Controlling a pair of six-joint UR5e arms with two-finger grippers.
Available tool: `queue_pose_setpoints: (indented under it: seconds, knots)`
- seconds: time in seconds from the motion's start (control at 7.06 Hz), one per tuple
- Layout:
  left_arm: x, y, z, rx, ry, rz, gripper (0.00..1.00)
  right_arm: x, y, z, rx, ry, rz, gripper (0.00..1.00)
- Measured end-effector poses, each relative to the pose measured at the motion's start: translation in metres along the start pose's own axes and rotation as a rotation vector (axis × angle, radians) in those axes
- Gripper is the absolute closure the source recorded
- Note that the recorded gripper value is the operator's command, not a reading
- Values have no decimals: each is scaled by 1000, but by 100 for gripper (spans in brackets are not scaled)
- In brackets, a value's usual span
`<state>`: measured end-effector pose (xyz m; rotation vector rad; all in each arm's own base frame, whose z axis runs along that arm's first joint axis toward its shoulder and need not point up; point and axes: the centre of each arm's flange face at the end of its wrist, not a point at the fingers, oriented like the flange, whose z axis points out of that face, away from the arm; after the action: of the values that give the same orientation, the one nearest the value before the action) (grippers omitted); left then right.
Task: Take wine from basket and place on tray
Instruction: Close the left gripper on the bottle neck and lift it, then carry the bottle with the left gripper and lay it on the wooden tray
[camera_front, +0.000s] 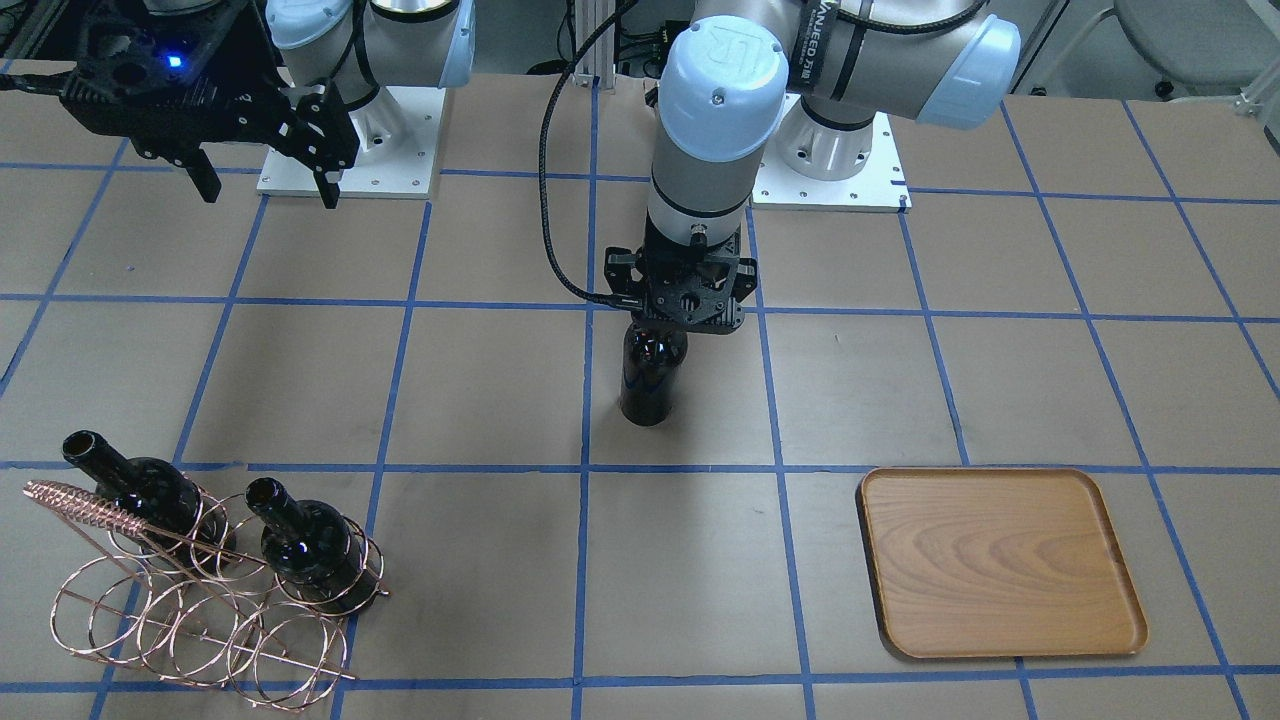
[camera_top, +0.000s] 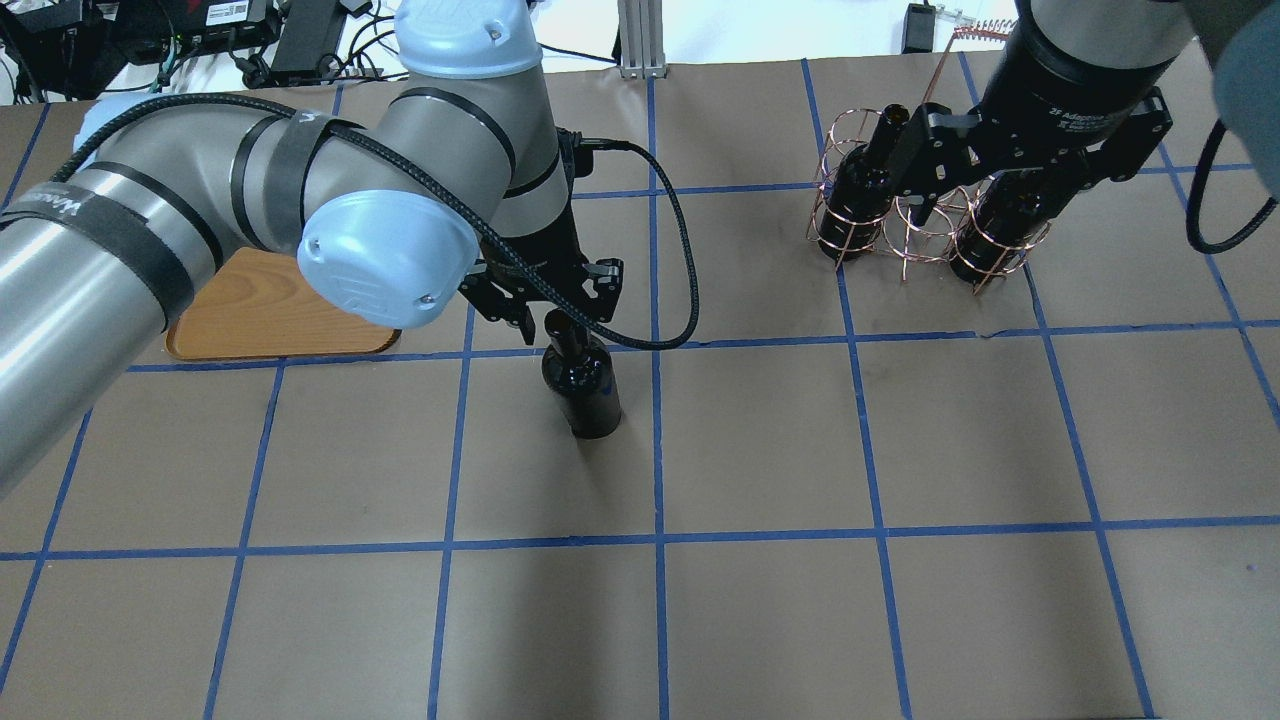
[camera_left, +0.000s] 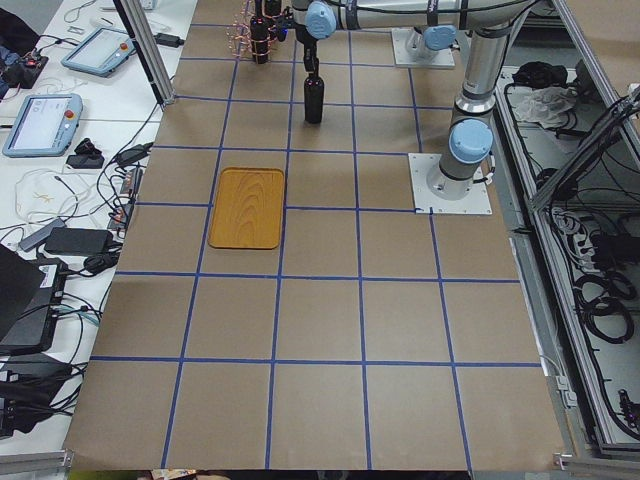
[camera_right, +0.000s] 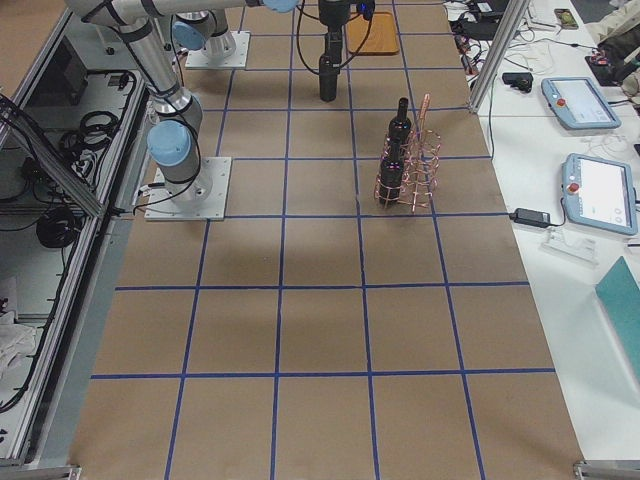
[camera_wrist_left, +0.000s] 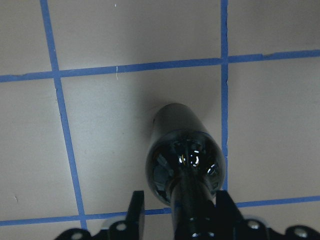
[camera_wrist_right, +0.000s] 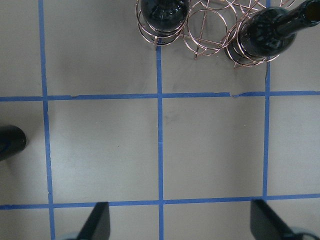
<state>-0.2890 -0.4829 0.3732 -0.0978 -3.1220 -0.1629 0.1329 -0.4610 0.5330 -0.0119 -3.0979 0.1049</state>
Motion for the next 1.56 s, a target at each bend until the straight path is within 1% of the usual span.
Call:
queue_pose_setpoints:
  seconds: [0.14, 0.28, 0.57, 0.71, 0.99, 1.27, 1.56]
  knots:
    - [1, 1, 2, -6, 10, -2, 48, 0, 0, 0, 0, 0, 1, 0]
    - [2, 2, 2, -8, 17, -4, 62, 1, 0, 0, -1, 1, 1, 0]
    - [2, 1, 2, -4, 22, -7, 78, 1, 1, 2, -5, 2, 0, 0]
    - [2, 1, 2, -3, 22, -7, 88, 1, 1, 3, -7, 2, 0, 0]
    - [2, 0, -1, 7, 24, 0, 90, 1, 1, 3, -8, 2, -1, 0]
    - [-10, -6, -20, 60, 28, 22, 92, 0, 2, 3, -6, 1, 0, 0]
    - [-58, -34, -43, 122, 32, 14, 92, 0, 2, 2, -5, 1, -1, 0]
